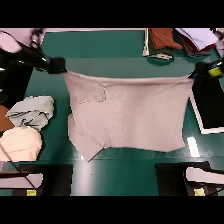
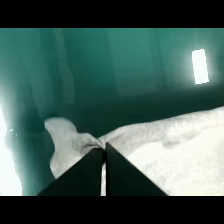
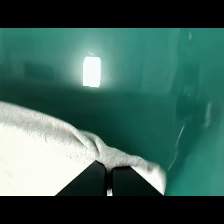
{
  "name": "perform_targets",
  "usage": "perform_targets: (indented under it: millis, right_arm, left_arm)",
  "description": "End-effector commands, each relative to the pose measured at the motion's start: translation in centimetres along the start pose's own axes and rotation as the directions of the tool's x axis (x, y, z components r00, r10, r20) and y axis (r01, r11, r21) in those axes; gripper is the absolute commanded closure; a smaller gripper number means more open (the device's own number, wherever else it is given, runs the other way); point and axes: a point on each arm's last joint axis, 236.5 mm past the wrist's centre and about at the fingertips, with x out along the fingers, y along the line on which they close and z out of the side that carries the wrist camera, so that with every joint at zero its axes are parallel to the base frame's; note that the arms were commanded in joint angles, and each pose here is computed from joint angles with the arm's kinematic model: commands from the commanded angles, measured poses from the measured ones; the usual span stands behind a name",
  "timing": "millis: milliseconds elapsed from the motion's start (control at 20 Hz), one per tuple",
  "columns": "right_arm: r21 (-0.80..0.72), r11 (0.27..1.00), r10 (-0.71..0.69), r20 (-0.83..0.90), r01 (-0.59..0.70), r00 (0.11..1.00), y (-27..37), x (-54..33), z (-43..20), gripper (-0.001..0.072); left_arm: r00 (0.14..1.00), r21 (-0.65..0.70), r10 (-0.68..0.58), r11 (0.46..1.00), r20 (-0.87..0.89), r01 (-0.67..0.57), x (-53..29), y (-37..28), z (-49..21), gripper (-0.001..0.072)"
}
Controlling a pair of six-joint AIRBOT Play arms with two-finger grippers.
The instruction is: Fold the shirts.
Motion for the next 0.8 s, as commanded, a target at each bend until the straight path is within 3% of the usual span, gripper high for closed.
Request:
perform_targets:
  millis: [0,150,250,700,750]
  right_arm:
    - [0.065,0.998,0.011,-0.051,-0.008,0.999,-2.7,6.6,1.1,0.07]
    - [0.047,0.999,0.023,0.004,-0.023,1.0,-2.5,6.2,4.1,0.07]
    - [-0.005,1.0,0.018,0.005,-0.018,1.0,-2.2,5.3,4.3,0.07]
    - [0.039,0.998,-0.046,-0.097,0.05,0.994,-4.4,9.1,-3.0,0.0697]
    - [0.041,0.998,-0.045,-0.102,0.05,0.994,-4.4,9.2,-3.2,0.0618]
  left_arm:
    - [1.0,-0.059,-0.003,0.998,-0.005,0.003,6.9,2.5,0.2,0.0689]
    - [1.0,-0.051,-0.007,0.999,0.03,0.008,6.4,2.2,1.6,0.0688]
    - [0.998,-0.043,-0.025,0.999,-0.06,0.022,5.9,1.6,-0.3,0.0688]
    - [0.951,-0.12,-0.034,0.993,-0.308,-0.003,9.4,3.2,-9.9,0.0685]
    - [0.949,-0.127,-0.027,0.992,-0.313,-0.014,9.4,3.4,-10.1,0.0463]
